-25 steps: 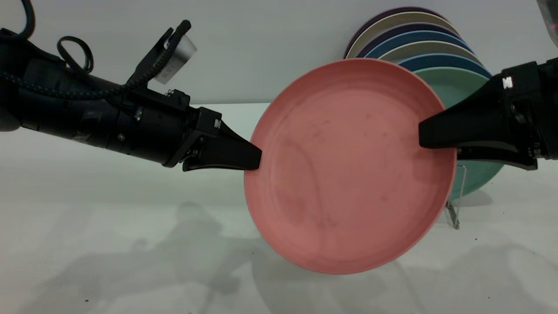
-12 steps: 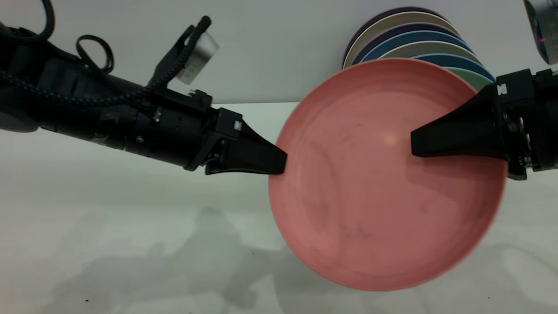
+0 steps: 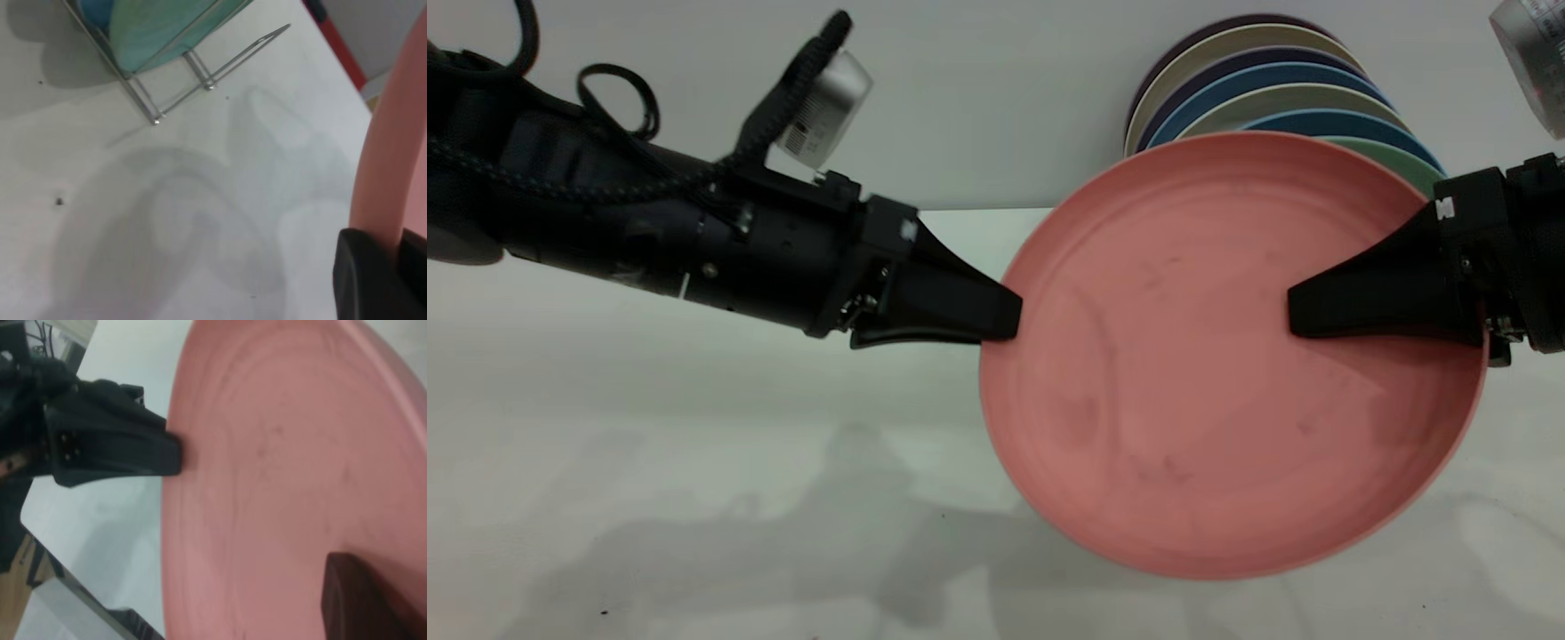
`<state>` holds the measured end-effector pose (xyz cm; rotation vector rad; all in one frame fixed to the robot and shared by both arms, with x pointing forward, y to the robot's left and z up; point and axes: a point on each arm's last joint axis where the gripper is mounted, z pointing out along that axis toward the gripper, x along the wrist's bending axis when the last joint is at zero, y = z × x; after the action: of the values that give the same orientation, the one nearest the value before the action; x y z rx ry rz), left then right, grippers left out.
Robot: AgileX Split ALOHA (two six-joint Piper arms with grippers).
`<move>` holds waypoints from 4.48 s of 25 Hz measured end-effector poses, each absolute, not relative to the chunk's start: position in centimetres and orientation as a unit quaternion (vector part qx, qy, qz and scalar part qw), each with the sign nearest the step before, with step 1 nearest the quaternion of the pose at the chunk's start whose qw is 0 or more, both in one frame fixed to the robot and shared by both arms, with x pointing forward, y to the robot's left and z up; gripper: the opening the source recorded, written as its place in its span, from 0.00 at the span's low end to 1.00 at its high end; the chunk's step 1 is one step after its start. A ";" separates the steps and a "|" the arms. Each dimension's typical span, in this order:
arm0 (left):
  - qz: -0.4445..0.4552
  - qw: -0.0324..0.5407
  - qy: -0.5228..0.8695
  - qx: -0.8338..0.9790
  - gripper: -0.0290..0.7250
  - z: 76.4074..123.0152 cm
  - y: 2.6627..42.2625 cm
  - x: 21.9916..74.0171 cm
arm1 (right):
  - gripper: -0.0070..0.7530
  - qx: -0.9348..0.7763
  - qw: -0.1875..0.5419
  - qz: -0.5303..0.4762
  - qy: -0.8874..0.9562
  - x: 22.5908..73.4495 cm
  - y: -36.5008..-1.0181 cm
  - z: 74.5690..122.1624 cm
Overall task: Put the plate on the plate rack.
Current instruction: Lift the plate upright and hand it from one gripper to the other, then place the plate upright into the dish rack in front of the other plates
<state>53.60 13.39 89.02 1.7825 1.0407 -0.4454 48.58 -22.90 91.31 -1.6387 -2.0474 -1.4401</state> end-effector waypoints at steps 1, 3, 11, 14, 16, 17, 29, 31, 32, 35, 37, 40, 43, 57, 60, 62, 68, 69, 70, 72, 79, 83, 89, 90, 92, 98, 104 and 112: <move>-0.192 0.498 0.432 0.727 0.21 89.2 13.8 53.7 | 0.18 -0.540 0.075 -0.481 -0.687 48.5 -22.9 91.3; -0.205 0.507 0.443 0.710 0.29 89.5 15.0 54.2 | 0.18 -0.531 0.075 -0.478 -0.696 48.4 -23.1 91.3; -0.195 0.533 0.521 0.637 0.54 90.0 23.1 56.4 | 0.18 -0.520 0.030 -0.459 -0.720 48.1 -26.8 91.8; -0.185 0.537 0.532 0.628 0.55 90.1 24.4 56.6 | 0.18 -0.494 -0.019 -0.436 -0.752 48.0 -27.6 92.3; -0.184 0.537 0.533 0.628 0.55 90.0 24.6 56.6 | 0.18 -0.468 -0.056 -0.420 -0.776 48.0 -28.0 92.7; -0.184 0.536 0.533 0.628 0.55 90.0 24.7 56.6 | 0.18 -0.448 -0.075 -0.416 -0.788 48.1 -28.1 93.0; -0.185 0.528 0.529 0.638 0.55 89.9 24.7 56.5 | 0.17 -0.228 -0.204 -0.373 -0.876 51.6 -28.8 98.6; -0.185 0.528 0.529 0.638 0.55 89.9 24.7 56.5 | 0.17 -0.194 -0.217 -0.357 -0.888 52.2 -29.0 99.5; -0.185 0.528 0.529 0.638 0.55 89.9 24.7 56.5 | 0.17 -0.179 -0.222 -0.348 -0.893 52.4 -29.1 99.9; -0.185 0.528 0.529 0.638 0.55 89.9 24.7 56.5 | 0.17 -0.146 -0.243 -0.334 -0.899 53.3 -29.4 101.4; -0.185 0.528 0.529 0.638 0.55 89.9 24.7 56.5 | 0.17 -0.132 -0.254 -0.332 -0.899 53.8 -29.4 102.3; -0.185 0.528 0.529 0.638 0.55 89.9 24.7 56.5 | 0.17 -0.120 -0.267 -0.334 -0.896 54.5 -29.5 103.3; -0.185 0.528 0.529 0.638 0.55 89.9 24.7 56.5 | 0.17 -0.104 -0.268 -0.332 -0.898 55.3 -29.0 103.5; -0.184 0.528 0.529 0.639 0.55 89.9 24.7 56.5 | 0.17 -0.068 -0.271 -0.286 -0.917 58.6 -26.7 101.2; -0.183 0.528 0.529 0.639 0.55 89.8 24.7 56.5 | 0.17 -0.072 -0.270 -0.282 -0.918 58.8 -26.7 100.8; -0.181 0.526 0.529 0.640 0.55 89.8 24.7 56.5 | 0.17 -0.073 -0.271 -0.280 -0.918 59.0 -26.7 100.6; -0.181 0.527 0.529 0.640 0.55 89.8 24.7 56.5 | 0.17 -0.076 -0.267 -0.276 -0.920 59.3 -26.6 99.9; -0.181 0.527 0.529 0.640 0.55 89.8 24.7 56.5 | 0.17 -0.076 -0.267 -0.275 -0.920 59.3 -26.6 99.9; -0.181 0.527 0.529 0.641 0.55 89.8 24.7 56.5 | 0.17 -0.077 -0.268 -0.275 -0.920 59.3 -26.6 99.9; -0.181 0.527 0.529 0.641 0.55 89.8 24.7 56.5 | 0.17 -0.077 -0.269 -0.274 -0.920 59.3 -26.6 99.9; -0.181 0.527 0.529 0.641 0.55 89.8 24.7 56.5 | 0.17 -0.087 -0.271 -0.282 -0.916 59.4 -26.6 100.0; -0.181 0.527 0.529 0.641 0.55 89.8 24.7 56.5 | 0.17 -0.087 -0.271 -0.282 -0.916 59.4 -26.6 100.0; -0.181 0.526 0.529 0.641 0.55 89.8 24.7 56.5 | 0.17 -0.087 -0.272 -0.282 -0.916 59.4 -26.6 100.0; -0.181 0.526 0.529 0.641 0.55 89.8 24.7 56.5 | 0.17 -0.087 -0.272 -0.282 -0.916 59.4 -26.6 100.0; -0.181 0.526 0.528 0.642 0.55 89.8 24.7 56.5 | 0.17 -0.089 -0.269 -0.283 -0.916 59.5 -26.6 99.8; -0.181 0.526 0.528 0.642 0.55 89.8 24.7 56.5 | 0.17 -0.103 -0.254 -0.289 -0.917 59.9 -26.5 98.6; -0.185 0.515 0.518 0.657 0.55 89.6 24.7 56.2 | 0.17 -0.108 -0.248 -0.289 -0.918 60.1 -26.5 98.0; -0.187 0.507 0.512 0.667 0.55 89.5 24.7 56.0 | 0.17 -0.111 -0.246 -0.294 -0.917 60.1 -26.5 98.1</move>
<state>55.98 24.70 89.49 1.6093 1.2353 -0.4517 60.06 -26.46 98.06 -0.4179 -3.4426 -1.1036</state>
